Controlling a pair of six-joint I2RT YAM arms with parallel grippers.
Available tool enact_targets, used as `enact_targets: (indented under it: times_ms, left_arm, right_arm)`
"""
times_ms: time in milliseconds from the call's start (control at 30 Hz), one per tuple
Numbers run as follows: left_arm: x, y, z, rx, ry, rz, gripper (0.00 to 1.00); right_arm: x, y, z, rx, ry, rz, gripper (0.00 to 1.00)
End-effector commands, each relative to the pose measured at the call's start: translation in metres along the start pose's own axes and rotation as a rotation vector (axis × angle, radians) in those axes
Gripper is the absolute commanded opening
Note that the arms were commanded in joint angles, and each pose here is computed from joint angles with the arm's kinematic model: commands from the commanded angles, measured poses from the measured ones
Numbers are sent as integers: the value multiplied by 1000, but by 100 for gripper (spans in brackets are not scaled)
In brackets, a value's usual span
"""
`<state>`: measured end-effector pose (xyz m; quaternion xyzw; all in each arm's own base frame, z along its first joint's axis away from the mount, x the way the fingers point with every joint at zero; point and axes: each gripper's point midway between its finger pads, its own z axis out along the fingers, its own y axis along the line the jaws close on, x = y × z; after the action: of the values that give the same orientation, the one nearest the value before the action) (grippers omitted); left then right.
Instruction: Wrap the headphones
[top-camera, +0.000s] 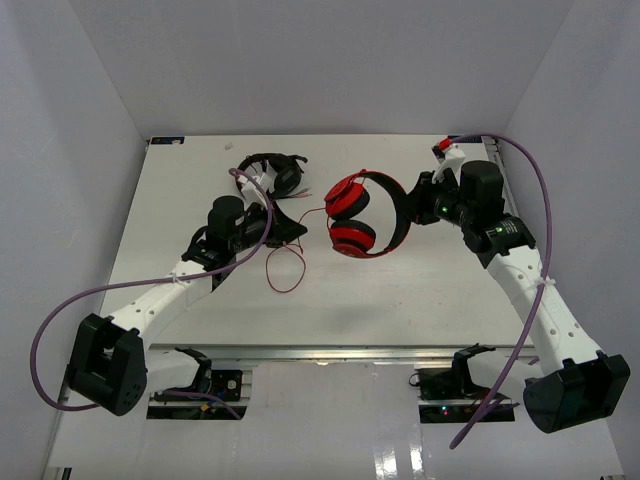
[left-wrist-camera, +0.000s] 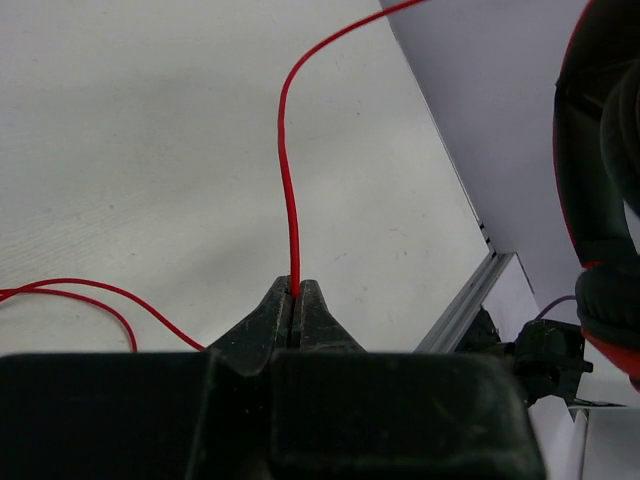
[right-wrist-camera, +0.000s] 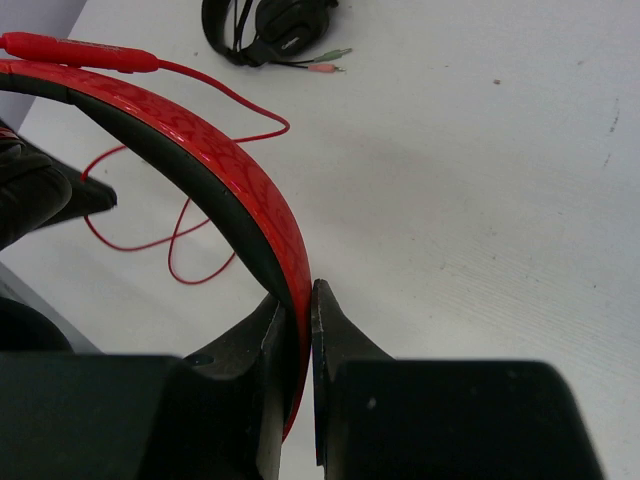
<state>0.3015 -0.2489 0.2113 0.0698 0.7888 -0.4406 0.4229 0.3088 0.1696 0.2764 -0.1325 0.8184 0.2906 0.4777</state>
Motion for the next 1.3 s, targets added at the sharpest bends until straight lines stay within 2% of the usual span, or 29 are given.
enact_targets:
  times_ms: [0, 267, 433, 733, 1267]
  left_arm:
    - [14, -23, 11, 54, 22, 8, 0]
    - [37, -47, 24, 51, 43, 36, 0]
    - [44, -62, 25, 69, 56, 57, 0]
    - [85, -81, 28, 94, 201, 47, 0]
    - [137, -133, 62, 139, 377, 129, 0]
  right_arm:
    - [-57, -6, -1, 80, -230, 128, 8]
    - [-61, -44, 14, 254, -286, 205, 8]
    - [-47, -78, 17, 405, -296, 208, 8]
    - [-22, -111, 25, 553, -280, 140, 8]
    - [-8, -126, 36, 603, -267, 116, 8]
